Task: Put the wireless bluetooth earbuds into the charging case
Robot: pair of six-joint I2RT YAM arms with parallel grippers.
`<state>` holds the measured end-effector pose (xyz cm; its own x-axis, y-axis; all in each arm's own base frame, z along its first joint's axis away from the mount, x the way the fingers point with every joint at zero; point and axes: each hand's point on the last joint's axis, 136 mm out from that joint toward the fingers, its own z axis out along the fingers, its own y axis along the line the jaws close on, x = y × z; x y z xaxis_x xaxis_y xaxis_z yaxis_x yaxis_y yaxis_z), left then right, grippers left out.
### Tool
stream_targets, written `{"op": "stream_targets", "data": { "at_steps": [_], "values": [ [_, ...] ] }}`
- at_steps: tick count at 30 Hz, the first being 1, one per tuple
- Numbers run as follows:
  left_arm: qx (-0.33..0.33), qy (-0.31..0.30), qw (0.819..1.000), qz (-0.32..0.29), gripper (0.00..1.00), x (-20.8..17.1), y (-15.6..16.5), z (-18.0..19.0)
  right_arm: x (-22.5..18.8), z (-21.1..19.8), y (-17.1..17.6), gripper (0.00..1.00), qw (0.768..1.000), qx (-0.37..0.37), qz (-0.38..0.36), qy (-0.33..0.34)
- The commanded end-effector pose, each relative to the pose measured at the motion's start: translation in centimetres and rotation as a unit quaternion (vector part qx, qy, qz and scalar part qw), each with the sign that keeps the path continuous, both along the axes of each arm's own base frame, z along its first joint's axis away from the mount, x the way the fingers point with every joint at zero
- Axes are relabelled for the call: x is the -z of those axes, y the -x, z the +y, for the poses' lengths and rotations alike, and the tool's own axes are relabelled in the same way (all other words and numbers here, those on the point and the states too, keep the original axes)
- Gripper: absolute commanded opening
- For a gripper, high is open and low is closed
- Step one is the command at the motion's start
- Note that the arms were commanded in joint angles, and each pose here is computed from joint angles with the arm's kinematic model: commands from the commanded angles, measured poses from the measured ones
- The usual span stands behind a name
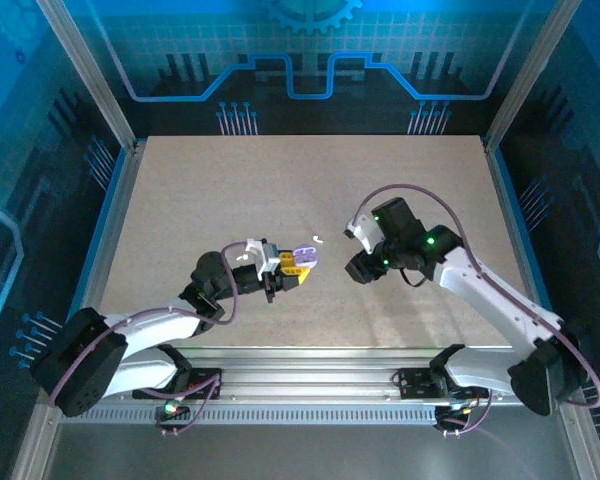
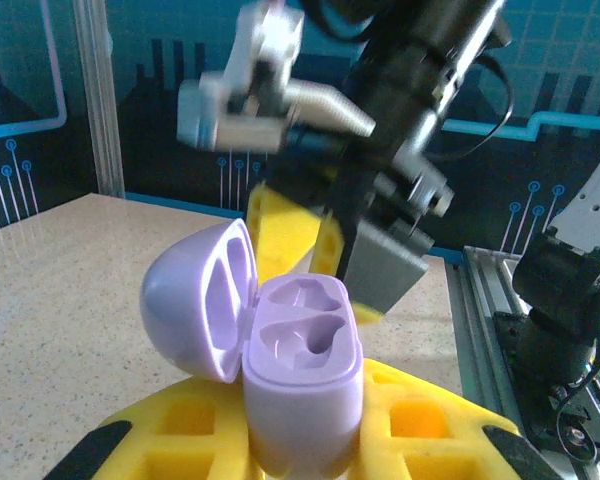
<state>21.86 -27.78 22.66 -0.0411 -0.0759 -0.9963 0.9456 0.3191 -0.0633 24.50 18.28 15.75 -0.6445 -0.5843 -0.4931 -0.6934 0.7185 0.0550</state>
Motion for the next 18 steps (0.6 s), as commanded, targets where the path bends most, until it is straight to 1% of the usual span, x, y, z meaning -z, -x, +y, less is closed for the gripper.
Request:
{"op": "stream_targets", "data": {
  "at_steps": [1,4,7,13,18],
  "values": [
    [-0.009,0.001,0.999,-0.032,0.12,-0.9,0.4,0.7,1.3,-2.1,-0.8,0.55,0.997,0.024,0.033,0.066],
    [-0.016,-0.011,0.999,-0.034,0.13,-0.8,0.7,1.1,2.9,-2.2,-2.1,0.50,0.993,0.053,0.078,0.076],
    [-0.029,-0.024,0.999,-0.039,0.13,-0.6,0.8,1.6,4.5,-1.5,-2.9,0.49,0.989,0.058,0.111,0.082],
    [-0.035,-0.033,0.998,-0.041,0.13,-0.4,1.4,2.2,7.4,-1.8,-4.7,0.46,0.978,0.075,0.140,0.135],
    [-0.046,-0.042,0.997,-0.047,0.13,-0.1,1.7,2.9,9.2,-1.9,-5.3,0.44,0.971,0.084,0.158,0.156]
  ]
}}
